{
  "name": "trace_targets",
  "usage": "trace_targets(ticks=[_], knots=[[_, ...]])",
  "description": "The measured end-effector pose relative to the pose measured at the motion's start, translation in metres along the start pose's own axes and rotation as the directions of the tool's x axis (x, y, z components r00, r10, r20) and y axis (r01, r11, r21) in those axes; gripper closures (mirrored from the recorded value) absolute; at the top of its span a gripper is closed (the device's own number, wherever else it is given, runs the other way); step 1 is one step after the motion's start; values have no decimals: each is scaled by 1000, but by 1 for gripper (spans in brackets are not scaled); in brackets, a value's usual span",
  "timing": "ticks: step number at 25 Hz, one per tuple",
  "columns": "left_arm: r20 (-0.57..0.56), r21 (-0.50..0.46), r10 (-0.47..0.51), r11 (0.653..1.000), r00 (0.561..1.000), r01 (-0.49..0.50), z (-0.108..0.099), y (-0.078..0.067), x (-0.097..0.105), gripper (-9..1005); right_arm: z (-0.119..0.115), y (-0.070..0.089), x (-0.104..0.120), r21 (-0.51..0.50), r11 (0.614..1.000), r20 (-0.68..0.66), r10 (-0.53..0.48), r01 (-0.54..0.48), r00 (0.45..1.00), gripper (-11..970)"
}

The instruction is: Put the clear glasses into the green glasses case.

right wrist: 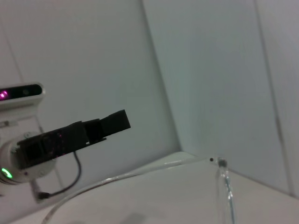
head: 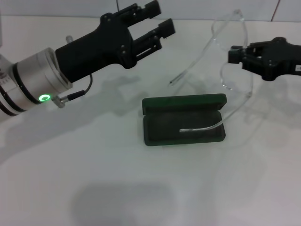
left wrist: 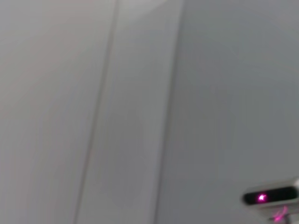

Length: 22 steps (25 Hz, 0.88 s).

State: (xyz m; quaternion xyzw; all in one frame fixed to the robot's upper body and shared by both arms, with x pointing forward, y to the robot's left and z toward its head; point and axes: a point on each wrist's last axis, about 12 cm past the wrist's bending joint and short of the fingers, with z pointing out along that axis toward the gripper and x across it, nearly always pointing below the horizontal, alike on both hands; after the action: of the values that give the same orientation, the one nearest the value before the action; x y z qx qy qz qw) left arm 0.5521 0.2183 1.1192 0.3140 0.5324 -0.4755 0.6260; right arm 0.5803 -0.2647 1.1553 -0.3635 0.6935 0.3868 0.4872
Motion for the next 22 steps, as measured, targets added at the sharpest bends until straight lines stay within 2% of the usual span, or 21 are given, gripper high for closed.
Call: trace_targets(ticks=[4, 5, 12, 22], knots=[[30, 32, 69, 997, 997, -70, 10, -3, -2, 434, 7, 2, 0, -51, 997, -3, 49, -49, 999, 846], [36, 38, 90, 995, 995, -92, 14, -3, -2, 434, 12, 3, 1, -90, 989, -15, 118, -119, 993, 846], [46, 47, 150, 987, 988, -153, 22, -3, -1, 435, 17, 13, 4, -220, 945, -60, 232, -240, 971, 847], [25, 172, 159, 972, 987, -161, 35, -19, 7, 435, 20, 17, 3, -295, 900, -59, 317, -320, 947, 847]])
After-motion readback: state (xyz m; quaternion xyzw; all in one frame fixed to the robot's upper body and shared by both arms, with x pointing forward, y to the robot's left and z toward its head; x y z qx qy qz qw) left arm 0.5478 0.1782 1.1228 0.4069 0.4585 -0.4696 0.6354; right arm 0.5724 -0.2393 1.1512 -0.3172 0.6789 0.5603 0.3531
